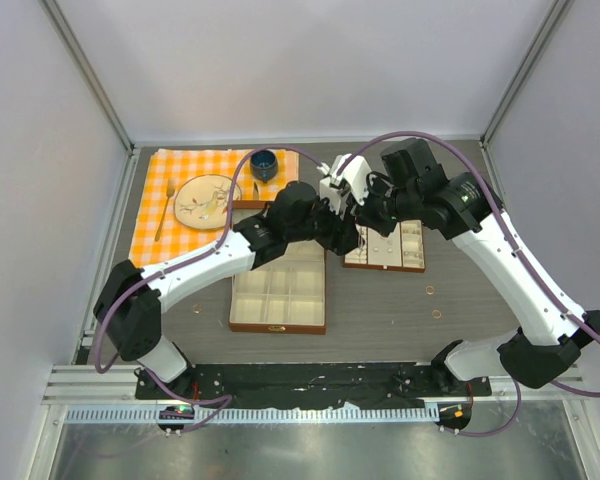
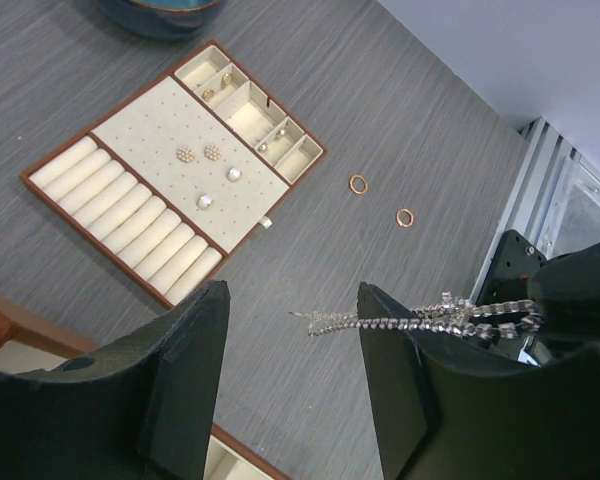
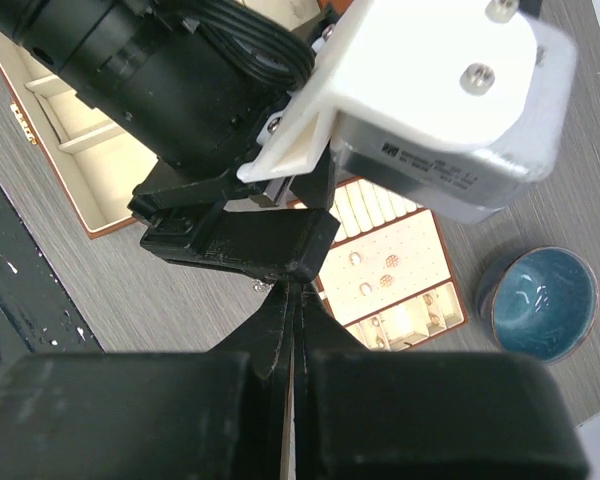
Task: Organize the mixed jewelry
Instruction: Pick up the jewelry from the center of the board.
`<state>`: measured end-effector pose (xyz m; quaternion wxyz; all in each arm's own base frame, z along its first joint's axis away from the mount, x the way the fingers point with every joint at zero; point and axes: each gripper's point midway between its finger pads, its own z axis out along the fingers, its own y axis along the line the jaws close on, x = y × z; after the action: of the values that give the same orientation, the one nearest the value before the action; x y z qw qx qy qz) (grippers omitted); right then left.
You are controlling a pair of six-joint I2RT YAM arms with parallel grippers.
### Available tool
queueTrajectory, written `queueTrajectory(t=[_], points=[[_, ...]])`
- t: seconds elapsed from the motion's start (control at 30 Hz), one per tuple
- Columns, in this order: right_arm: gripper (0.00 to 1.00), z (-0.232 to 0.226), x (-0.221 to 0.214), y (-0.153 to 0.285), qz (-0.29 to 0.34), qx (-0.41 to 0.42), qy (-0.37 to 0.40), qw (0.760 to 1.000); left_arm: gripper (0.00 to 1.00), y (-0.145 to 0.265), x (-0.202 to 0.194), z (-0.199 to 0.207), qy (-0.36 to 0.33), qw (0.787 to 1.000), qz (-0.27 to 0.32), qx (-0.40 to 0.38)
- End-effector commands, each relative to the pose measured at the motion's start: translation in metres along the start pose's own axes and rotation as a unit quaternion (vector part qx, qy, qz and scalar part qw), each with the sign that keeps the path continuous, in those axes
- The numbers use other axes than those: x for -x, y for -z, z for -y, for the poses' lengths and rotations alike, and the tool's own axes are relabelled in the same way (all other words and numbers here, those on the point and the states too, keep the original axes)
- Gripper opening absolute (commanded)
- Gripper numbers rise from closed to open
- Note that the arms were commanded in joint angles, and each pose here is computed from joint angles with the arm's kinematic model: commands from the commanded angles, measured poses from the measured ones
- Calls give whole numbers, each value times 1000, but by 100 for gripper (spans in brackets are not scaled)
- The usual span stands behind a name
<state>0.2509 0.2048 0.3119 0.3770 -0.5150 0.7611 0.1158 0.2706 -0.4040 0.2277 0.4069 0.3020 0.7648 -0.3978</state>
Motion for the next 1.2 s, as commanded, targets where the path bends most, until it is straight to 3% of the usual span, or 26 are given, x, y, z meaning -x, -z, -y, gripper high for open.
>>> queueTrajectory(t=[0.0, 0.37, 0.73, 1.17], points=[[1, 2, 12, 17, 33, -14, -1, 999, 57, -5, 9, 16, -5, 999, 15, -35], [1, 5, 9, 19, 31, -23, 0, 999, 38, -3, 4, 18, -15, 999, 12, -40], [1, 8, 7, 22, 30, -31, -2, 999, 38, -2, 1, 16, -20, 999, 14, -38], [1, 7, 5, 21, 30, -28, -6, 999, 22, -5, 3, 20, -13, 999, 11, -49]])
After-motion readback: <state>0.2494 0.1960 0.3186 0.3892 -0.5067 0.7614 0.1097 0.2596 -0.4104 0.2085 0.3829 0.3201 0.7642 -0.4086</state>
